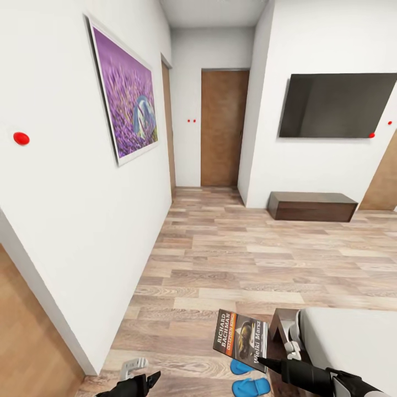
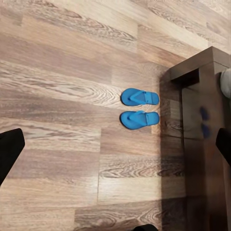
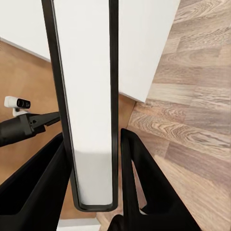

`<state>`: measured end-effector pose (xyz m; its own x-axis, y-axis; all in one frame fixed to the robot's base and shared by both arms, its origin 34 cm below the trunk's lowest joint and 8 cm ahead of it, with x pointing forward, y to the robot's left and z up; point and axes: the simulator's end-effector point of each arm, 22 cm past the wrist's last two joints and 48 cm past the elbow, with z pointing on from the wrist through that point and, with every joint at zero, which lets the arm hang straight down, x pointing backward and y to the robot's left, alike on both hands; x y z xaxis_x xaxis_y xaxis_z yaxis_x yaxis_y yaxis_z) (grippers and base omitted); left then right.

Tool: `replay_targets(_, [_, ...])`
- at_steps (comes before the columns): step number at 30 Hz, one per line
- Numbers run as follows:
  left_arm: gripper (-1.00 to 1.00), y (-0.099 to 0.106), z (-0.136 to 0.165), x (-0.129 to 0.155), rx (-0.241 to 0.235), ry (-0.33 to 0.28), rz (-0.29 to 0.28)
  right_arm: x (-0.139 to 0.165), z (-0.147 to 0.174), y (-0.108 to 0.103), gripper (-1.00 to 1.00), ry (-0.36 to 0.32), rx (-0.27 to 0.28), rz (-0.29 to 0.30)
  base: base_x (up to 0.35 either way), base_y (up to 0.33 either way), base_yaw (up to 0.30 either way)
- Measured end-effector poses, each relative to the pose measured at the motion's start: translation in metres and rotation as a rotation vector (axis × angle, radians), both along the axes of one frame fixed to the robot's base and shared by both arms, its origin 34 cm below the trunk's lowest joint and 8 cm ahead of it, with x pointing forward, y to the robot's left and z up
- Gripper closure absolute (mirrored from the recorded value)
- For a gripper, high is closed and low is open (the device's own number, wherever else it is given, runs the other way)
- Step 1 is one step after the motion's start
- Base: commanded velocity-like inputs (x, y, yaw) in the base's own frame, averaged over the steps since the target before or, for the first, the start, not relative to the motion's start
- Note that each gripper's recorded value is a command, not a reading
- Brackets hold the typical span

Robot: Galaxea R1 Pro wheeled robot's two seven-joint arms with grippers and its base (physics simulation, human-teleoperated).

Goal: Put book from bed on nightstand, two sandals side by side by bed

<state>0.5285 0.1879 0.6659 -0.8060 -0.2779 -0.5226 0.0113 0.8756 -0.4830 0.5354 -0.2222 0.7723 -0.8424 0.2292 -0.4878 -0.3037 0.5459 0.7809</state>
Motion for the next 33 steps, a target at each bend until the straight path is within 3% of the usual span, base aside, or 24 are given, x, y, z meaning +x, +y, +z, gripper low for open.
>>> replay_targets(33, [-1.00,0.000,0.021,0.014,0.000,-0.053,0.000,0.008,0.021,0.000,1.00,-0.053,0.000,0.000,0.000,0.000,0.000])
